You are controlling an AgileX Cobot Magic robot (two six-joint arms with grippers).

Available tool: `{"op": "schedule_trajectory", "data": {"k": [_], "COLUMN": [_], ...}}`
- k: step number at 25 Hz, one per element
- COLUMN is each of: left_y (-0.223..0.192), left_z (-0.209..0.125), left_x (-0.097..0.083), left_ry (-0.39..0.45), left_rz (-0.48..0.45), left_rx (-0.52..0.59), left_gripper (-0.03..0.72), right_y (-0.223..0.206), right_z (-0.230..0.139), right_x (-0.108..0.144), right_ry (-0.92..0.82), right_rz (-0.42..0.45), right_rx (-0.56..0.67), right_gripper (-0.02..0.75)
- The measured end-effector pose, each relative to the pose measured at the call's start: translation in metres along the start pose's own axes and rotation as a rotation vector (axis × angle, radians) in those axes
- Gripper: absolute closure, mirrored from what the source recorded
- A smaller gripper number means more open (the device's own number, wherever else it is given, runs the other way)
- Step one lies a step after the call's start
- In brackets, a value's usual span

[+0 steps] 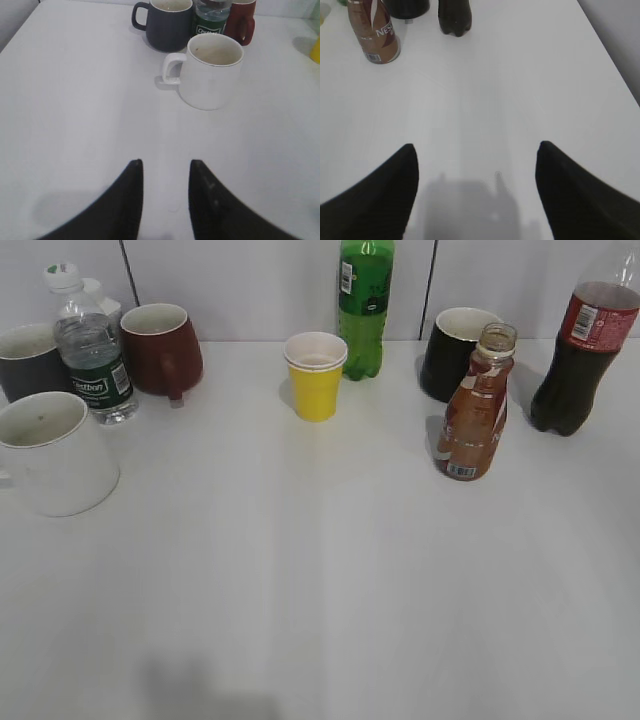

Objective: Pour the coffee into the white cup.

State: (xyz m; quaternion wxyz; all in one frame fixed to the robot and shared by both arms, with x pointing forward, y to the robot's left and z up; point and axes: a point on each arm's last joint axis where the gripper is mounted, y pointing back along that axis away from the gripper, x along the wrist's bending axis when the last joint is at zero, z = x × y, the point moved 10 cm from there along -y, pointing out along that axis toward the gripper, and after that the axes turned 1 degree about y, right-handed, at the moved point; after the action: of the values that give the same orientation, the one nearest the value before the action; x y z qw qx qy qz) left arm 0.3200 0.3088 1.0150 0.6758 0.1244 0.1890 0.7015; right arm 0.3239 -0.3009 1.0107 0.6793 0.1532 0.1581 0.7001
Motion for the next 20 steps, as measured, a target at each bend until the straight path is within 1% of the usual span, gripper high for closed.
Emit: {"op": "schedule_trajectory", "data": {"k": [10, 17, 20], "left_y": [0.000, 0.000, 0.002], "left_z": [0.000, 0.001, 0.011], "left_x": [0.000, 0.004, 0.004], "left_ry": [0.000, -0.011, -0.016], "left_rz": [0.000, 0.019, 0.023], "left_rx": [0.000, -0.004, -0.038], "left_gripper": [0.449, 0.449, 0.449], "right_y": [0.000, 0.000, 0.000], "right_z": [0.000, 0.000, 0.000], "right_x": [0.000, 0.000, 0.000], "right_ry": [0.000, 0.000, 0.000], "right_rz": [0.000, 0.000, 0.000], "right_rx": [0.000, 0.000, 0.000], "right_gripper": [0.168, 0.168, 0.168]}}
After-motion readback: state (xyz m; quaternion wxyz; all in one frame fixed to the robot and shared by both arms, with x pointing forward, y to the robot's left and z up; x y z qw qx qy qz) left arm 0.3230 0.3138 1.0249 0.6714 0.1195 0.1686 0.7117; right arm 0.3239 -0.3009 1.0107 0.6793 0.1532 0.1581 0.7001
